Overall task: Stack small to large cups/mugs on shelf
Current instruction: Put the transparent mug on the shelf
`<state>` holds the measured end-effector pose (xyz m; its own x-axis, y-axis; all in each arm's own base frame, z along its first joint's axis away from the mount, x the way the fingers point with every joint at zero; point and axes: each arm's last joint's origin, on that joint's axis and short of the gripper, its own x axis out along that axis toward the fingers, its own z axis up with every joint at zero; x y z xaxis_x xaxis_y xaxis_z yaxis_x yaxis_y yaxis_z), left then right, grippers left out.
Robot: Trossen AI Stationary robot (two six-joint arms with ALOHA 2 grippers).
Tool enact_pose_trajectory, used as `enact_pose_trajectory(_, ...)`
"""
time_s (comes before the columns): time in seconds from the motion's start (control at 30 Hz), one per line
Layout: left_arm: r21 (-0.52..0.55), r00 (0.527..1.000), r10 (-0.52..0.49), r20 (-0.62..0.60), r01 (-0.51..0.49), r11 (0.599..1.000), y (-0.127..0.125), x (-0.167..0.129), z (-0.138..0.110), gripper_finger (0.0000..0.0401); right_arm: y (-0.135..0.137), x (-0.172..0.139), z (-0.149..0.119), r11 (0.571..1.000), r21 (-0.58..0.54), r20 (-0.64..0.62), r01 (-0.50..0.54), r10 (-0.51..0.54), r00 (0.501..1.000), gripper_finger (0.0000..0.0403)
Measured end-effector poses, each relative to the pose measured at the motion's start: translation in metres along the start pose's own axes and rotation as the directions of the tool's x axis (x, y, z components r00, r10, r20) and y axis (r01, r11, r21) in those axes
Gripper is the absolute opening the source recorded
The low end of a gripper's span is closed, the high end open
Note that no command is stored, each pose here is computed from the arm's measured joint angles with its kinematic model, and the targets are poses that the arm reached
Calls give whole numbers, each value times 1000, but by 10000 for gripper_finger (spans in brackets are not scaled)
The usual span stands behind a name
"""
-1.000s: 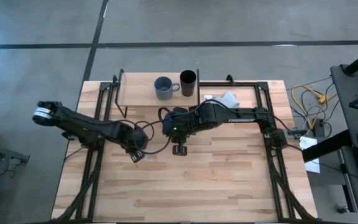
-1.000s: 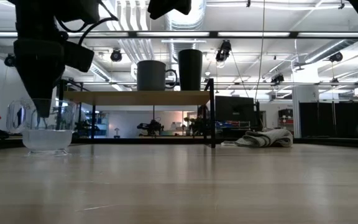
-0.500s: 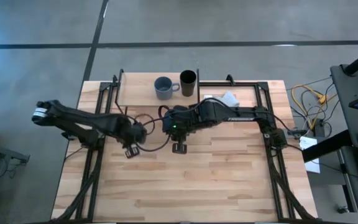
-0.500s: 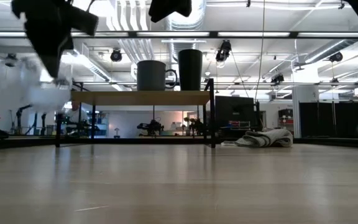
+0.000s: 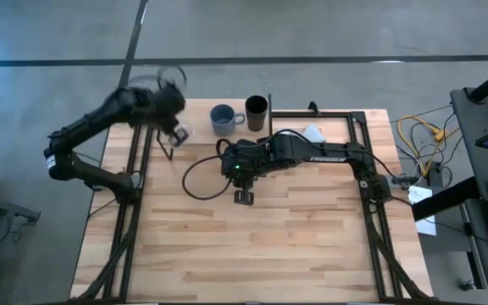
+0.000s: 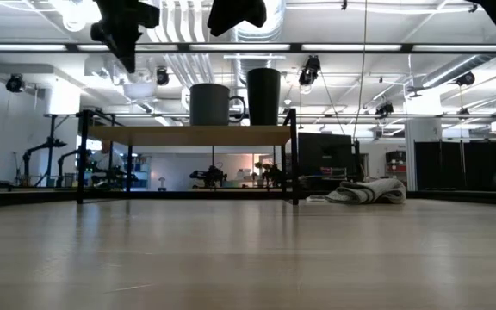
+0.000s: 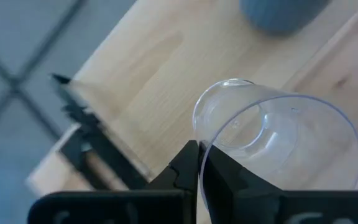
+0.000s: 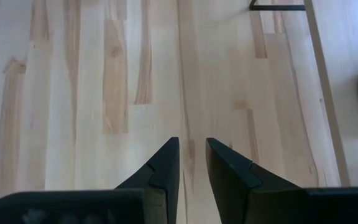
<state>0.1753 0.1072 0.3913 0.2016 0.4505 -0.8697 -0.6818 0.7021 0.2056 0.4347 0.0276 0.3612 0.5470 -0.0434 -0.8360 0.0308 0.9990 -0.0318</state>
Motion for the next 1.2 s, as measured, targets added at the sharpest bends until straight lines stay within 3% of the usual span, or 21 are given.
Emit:
enact_pose_trajectory(0.13,-70,991,-136,6,136,988,28,11,15,0,0,0,0,1000,-1,-3,0,0,1000,72)
enact_pose_trajectory(0.33,-73,991,-81,-105,73,995,49,46,27,0,0,0,0,1000,-17,-5,0,0,1000,72)
enact_pose_trajectory(0.63,13,977,-92,-195,97,995,47,78,40,2,0,0,0,1000,-16,-5,0,-1,1000,72)
enact_pose_trajectory(0.77,18,972,-94,-217,100,995,46,82,40,20,0,0,0,1000,-17,-5,1,-1,1000,72)
enact_pose_trajectory(1.03,17,990,-49,-132,51,999,52,61,46,78,-5,0,0,1000,-9,-4,7,-7,1000,72)
enact_pose_trajectory(1.2,7,997,-8,-71,8,1000,56,47,53,92,-7,1,0,1000,-3,-4,10,-10,1000,72)
